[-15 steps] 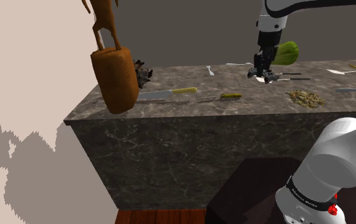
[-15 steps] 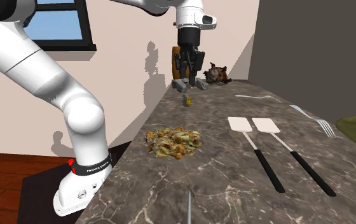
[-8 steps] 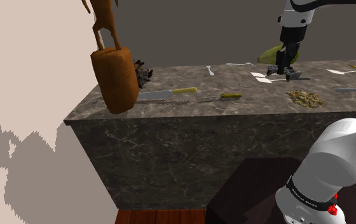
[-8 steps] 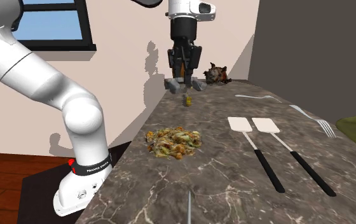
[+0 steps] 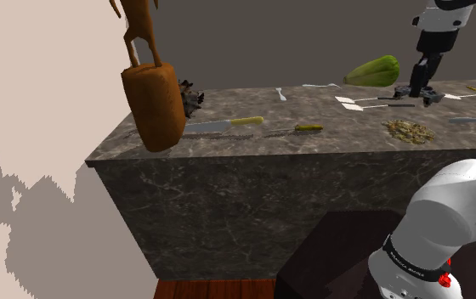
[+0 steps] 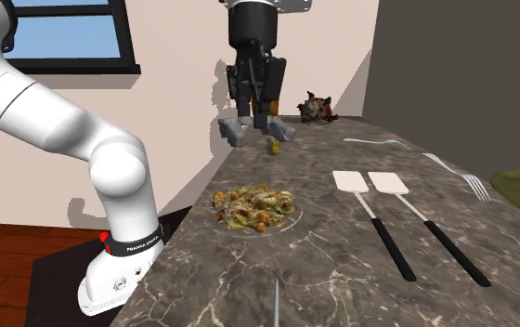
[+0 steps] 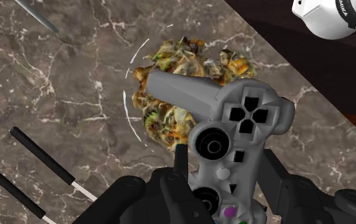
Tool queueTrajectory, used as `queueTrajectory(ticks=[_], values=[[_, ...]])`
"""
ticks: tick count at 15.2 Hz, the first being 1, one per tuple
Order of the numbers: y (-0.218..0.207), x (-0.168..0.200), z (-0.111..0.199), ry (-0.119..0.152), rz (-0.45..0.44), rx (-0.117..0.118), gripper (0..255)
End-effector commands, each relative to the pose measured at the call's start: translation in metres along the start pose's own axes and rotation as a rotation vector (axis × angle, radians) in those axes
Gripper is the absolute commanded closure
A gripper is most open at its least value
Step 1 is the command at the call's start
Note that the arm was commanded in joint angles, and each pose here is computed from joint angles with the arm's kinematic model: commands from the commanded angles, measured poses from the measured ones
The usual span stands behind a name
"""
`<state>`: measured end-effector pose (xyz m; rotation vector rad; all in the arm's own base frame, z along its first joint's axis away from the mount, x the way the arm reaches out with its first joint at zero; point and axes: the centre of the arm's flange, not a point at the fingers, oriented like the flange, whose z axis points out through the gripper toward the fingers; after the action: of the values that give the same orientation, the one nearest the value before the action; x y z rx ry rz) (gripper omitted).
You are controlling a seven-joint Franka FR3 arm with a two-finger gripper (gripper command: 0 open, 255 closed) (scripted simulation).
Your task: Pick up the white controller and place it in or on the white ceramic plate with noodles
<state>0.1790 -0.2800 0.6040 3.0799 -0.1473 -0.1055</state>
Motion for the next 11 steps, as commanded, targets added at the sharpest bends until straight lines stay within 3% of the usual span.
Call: queueTrajectory(ticks=[1, 11], values=[[0.015, -0.016, 0.0, -0.001, -0.001, 0.0, 255], [0.011, -0.012, 0.053, -0.001, -0.001, 0.0, 255]])
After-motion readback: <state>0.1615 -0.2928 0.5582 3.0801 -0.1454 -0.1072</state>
